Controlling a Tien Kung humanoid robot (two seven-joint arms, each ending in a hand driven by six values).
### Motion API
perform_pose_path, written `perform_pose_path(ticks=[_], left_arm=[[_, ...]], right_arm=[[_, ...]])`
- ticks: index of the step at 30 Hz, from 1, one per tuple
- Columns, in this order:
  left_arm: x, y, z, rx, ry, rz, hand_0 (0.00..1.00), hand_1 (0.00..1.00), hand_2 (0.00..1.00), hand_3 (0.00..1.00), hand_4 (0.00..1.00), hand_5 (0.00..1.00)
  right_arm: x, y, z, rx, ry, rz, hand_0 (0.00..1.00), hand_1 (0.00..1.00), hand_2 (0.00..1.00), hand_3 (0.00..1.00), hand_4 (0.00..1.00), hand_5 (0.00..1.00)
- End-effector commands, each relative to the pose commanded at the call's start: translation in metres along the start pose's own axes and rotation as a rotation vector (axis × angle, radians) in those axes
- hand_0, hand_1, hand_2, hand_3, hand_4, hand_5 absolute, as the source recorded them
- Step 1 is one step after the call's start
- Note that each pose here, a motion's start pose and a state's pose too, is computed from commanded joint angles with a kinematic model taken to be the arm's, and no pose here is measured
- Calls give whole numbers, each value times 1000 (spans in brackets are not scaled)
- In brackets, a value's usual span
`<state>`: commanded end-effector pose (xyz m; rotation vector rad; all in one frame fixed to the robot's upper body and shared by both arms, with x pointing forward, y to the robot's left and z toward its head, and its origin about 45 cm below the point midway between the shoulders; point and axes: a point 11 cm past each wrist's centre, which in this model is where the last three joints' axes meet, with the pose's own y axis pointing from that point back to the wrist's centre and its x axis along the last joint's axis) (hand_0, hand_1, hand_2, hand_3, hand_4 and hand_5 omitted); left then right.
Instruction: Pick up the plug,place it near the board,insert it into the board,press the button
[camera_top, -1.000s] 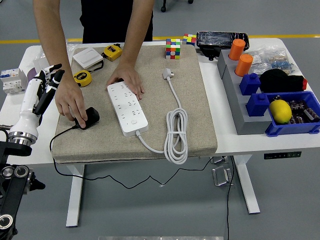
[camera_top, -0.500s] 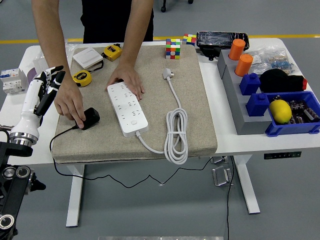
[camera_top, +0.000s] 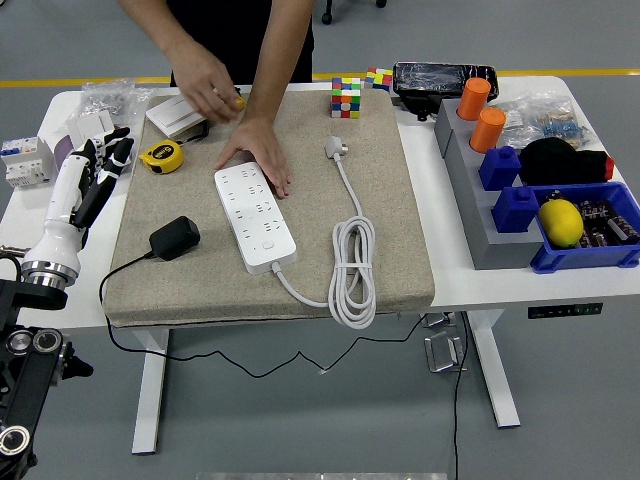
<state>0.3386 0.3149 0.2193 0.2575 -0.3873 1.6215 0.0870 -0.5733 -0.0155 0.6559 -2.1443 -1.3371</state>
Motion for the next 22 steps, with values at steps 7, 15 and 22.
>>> perform_pose_path(ticks=[7, 15, 22], left_arm=[[1, 0, 0, 2, -1, 1, 822, 857, 803, 804, 998, 998], [5, 1, -1, 9, -8, 5, 822, 857, 803, 803, 998, 998], [-1, 0, 1, 2, -25, -18, 821, 857, 803, 802, 998, 998]], right_arm=[[-8, 0, 11, -66, 108, -62, 793, 752, 735, 755, 998, 998], [3, -5, 49, -176, 488, 76, 796, 759, 741, 759, 998, 998], [-1, -9, 75, -196, 556, 96, 797, 763, 747, 767, 998, 998]])
